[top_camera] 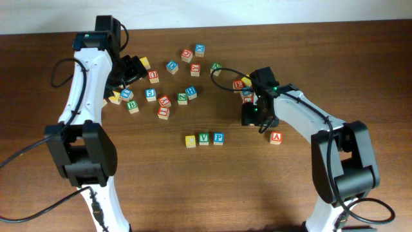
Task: Spell out CVPR
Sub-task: 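Move the right gripper to the green R block and grasp it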
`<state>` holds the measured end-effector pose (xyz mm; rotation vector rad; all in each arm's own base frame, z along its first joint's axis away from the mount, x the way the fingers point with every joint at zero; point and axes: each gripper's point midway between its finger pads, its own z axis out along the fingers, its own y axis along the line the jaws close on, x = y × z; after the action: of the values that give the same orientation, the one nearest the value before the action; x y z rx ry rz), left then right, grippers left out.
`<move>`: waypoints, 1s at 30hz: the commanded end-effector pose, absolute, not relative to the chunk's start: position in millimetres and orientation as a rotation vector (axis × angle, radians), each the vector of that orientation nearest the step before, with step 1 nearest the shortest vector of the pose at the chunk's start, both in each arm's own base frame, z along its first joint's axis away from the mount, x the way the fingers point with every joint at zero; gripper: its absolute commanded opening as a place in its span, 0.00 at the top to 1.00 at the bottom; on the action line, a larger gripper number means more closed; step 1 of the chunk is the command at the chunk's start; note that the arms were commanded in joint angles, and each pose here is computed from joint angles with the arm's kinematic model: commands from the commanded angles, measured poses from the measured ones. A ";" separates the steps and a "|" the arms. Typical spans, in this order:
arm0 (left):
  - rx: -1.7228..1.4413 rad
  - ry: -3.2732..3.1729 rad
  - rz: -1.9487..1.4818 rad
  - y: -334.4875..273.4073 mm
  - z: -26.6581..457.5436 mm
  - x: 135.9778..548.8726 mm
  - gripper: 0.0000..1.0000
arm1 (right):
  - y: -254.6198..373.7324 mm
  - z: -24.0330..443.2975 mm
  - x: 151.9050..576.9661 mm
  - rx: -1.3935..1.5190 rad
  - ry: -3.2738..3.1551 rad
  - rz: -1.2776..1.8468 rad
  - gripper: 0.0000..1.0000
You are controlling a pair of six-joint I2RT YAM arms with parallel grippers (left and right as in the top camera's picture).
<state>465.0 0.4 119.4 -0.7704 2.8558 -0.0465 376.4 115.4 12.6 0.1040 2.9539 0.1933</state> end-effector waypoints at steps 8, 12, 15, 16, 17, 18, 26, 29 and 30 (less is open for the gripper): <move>-0.761 2.857 -0.039 2.1 117.2 467.6 0.01 | 118.4 11.1 383.2 0.097 2.922 0.189 0.62; -0.761 2.857 -0.039 2.1 117.2 467.6 0.01 | 117.3 11.0 383.3 0.098 2.922 0.180 0.68; -0.761 2.857 -0.039 2.1 117.2 467.6 0.01 | 116.9 10.8 381.4 0.099 2.930 0.178 0.69; -0.761 2.857 -0.039 2.1 117.2 467.6 0.01 | 117.4 12.0 381.0 0.099 2.930 0.183 0.69; -0.761 2.857 -0.039 2.1 117.2 467.6 0.01 | 120.1 15.1 380.8 0.095 2.927 0.208 0.69; -0.761 2.857 -0.039 2.1 117.2 467.6 0.01 | 123.7 19.6 380.4 0.090 2.922 0.240 0.69; -0.761 2.857 -0.039 2.1 117.2 467.6 0.01 | 158.1 64.8 344.8 0.007 2.973 0.479 0.72; -0.761 2.857 -0.039 2.1 117.2 467.6 0.01 | 163.4 51.6 338.8 -0.014 2.985 0.291 0.69; -0.761 2.857 -0.039 2.1 117.2 467.6 0.01 | 155.6 48.8 341.8 0.027 2.969 0.183 0.60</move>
<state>465.0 0.4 119.4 -0.7704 2.8558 -0.0465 337.3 163.7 52.9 -0.0354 2.9939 0.3739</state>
